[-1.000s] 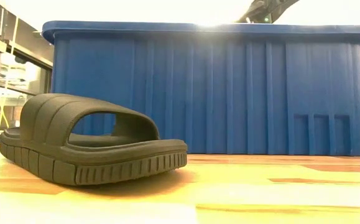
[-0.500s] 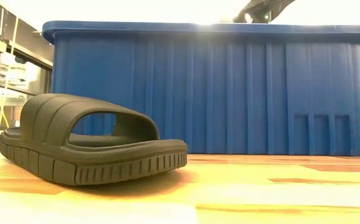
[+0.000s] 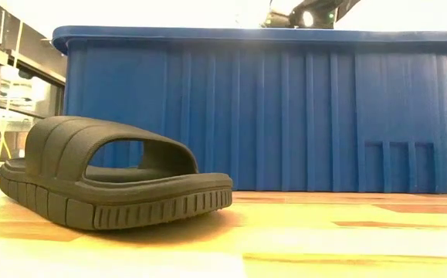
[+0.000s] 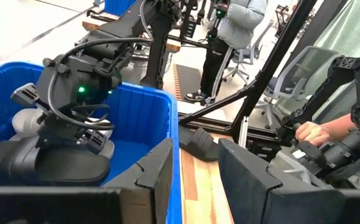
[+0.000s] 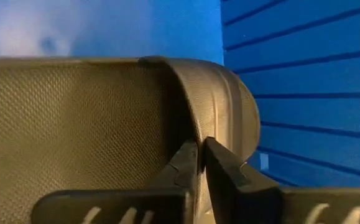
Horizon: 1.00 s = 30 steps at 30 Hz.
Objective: Pick and place slides into bin
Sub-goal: Put the left black slide into the blue bin
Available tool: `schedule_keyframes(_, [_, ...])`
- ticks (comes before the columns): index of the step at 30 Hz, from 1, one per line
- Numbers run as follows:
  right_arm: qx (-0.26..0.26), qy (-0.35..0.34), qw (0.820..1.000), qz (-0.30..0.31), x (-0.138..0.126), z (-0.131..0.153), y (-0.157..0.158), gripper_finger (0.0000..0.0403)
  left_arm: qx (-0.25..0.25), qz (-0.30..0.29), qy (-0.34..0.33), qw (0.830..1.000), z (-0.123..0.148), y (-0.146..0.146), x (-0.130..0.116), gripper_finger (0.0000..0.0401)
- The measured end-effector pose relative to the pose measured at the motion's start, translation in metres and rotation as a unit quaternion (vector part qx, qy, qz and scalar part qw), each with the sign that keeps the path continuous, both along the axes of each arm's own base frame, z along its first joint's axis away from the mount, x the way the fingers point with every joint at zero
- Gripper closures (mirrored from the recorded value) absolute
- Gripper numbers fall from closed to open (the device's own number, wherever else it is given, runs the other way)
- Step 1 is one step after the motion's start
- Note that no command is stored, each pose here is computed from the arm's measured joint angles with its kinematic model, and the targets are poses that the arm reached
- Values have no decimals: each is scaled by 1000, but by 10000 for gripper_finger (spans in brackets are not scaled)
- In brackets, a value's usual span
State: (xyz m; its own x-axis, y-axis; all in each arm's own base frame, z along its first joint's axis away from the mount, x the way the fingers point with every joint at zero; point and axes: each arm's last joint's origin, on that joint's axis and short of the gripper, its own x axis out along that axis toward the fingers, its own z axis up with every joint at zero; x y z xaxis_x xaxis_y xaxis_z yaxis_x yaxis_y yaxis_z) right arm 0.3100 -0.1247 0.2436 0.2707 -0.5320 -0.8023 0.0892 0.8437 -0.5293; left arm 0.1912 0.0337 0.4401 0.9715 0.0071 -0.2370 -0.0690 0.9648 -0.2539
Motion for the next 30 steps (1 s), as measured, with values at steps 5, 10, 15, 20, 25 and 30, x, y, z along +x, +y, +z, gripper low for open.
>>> schedule_keyframes(5, [11,0,1000,-14,-3,-1,-2,373,-10,2,0,1000,0,0,0,284])
schedule_keyframes(10, [12,1,1000,-14,-3,-1,-3,351,-11,3,0,1000,0,0,0,284])
schedule_keyframes(15, [16,4,1000,-12,-4,-1,-5,332,-11,3,0,1000,0,0,0,284])
schedule_keyframes(20, [26,7,1000,-11,-6,-2,-6,312,-11,3,0,1000,0,0,0,284])
schedule_keyframes(25, [49,-14,999,4,-11,8,-2,291,-11,3,0,1000,0,0,0,284])
schedule_keyframes(30, [39,-57,998,-3,-22,31,2,278,-11,2,0,1000,0,0,0,284])
